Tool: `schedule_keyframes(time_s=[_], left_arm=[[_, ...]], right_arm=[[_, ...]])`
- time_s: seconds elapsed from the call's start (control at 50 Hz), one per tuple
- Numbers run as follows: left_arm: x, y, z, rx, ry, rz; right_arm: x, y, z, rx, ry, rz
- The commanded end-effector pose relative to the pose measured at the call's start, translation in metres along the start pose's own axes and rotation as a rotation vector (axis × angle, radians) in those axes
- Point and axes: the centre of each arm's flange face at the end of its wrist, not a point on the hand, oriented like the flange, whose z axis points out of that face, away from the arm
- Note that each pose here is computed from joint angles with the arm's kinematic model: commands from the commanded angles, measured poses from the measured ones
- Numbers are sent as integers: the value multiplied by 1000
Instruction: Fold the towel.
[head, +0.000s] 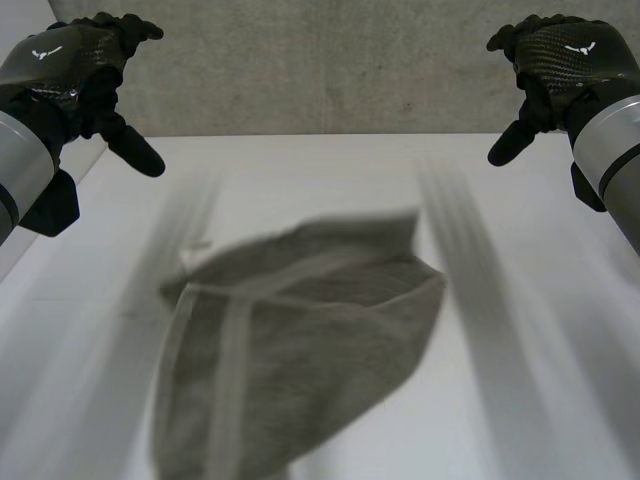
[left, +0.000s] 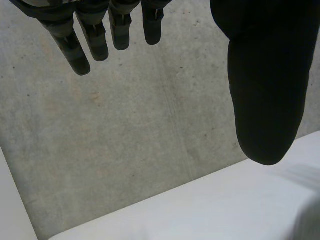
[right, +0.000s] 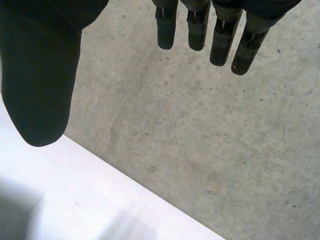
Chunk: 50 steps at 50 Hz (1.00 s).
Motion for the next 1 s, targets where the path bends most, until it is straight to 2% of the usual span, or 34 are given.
schedule_keyframes(time_s=[0.02, 0.24, 0.46, 0.56, 0.6, 0.72, 0.78, 0.88, 0.92, 1.0], left_arm=[[0, 0, 0, 0, -1, 0], [-1, 17, 9, -55, -5, 15], [5, 53, 23, -161, 20, 26], [28, 85, 30, -235, 132, 23], [51, 107, 32, -259, 227, 26], [66, 136, 43, -258, 274, 38], [73, 155, 49, -262, 296, 63], [87, 184, 49, -283, 345, 160], [94, 201, 45, -311, 379, 234], [97, 207, 38, -332, 392, 281]], right_arm=[[0, -1, 0, 2, -2, -5], [-3, 6, 2, -20, -23, -87], [-11, 38, 10, -146, -77, -194], [-13, 51, 6, -235, -112, -270], [-17, 57, 1, -270, -133, -281], [-21, 77, -9, -340, -161, -276], [-26, 94, -19, -391, -190, -265], [-33, 120, -33, -446, -244, -242], [-33, 135, -40, -472, -256, -232], [-35, 144, -43, -465, -259, -230]])
